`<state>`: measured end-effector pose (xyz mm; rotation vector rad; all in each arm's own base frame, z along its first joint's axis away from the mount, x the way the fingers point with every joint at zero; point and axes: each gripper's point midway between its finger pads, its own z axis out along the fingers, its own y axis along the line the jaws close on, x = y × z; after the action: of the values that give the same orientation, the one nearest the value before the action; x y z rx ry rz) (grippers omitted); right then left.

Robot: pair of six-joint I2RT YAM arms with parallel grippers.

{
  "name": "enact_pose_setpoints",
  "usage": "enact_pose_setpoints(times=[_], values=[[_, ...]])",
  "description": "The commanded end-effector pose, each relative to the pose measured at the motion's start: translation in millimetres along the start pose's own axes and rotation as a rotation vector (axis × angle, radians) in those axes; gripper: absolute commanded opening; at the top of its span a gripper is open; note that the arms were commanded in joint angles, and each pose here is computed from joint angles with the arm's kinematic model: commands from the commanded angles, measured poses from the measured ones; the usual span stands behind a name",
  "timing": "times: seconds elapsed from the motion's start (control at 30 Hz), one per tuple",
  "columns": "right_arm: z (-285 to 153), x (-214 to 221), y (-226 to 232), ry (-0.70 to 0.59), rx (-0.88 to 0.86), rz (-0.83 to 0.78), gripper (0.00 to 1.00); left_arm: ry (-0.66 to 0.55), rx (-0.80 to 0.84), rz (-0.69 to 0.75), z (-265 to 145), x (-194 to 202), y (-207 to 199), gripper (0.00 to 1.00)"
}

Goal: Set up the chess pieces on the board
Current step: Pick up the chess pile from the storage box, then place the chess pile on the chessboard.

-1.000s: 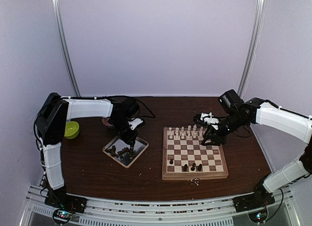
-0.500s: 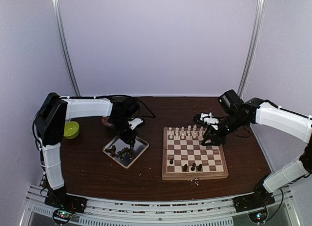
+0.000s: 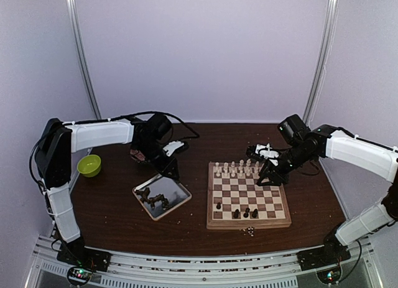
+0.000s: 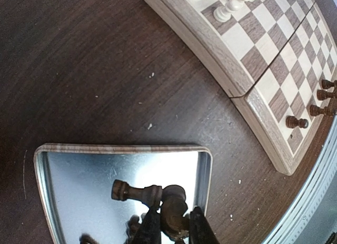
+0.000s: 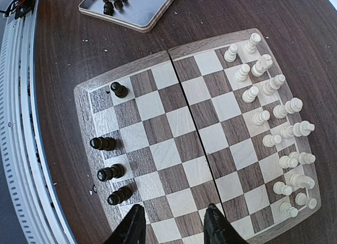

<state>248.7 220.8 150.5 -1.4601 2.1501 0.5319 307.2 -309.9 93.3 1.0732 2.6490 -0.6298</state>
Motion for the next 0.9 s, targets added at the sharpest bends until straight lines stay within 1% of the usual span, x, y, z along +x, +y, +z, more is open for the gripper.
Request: enact_pose_setpoints(times=[0.0,0.13,0.3,0.47,0.57,0.67,0.77,0.87], values=[[2.2,6.0,0.3,0.022,-0.004,0.014,0.39,-0.051,0.046,0.029,-9.5,-8.8,-9.0,0.1],[2.7,5.5,-0.3,0.022,-0.004,0.014,0.39,-0.072,0.093,0.053,-11.2,-17.0,-23.8,0.11],[4.2,7.0,-0.5,0.028,-0.005,0.016,0.39,-0.08,0.162,0.143,-6.9,-26.6,-56.4,0.11],[3.5,4.3,-3.2,0.022,0.004,0.033,0.39,-0.092,0.195,0.237,-5.0,-34.7,-82.9,0.12],[0.7,-1.4,-7.0,0.003,0.016,0.064,0.39,-0.107,0.184,0.302,-7.4,-38.7,-92.0,0.12],[-6.9,-11.6,-14.6,-0.04,0.032,0.113,0.39,-0.112,0.14,0.384,-7.2,-41.7,-98.1,0.12],[-13.5,-16.4,-25.8,-0.068,0.055,0.158,0.39,-0.071,0.092,0.49,-1.8,-42.3,-106.7,0.12],[-14.8,-12.1,-35.2,-0.065,0.077,0.19,0.39,-0.021,0.063,0.553,8.9,-44.9,-112.4,0.13]])
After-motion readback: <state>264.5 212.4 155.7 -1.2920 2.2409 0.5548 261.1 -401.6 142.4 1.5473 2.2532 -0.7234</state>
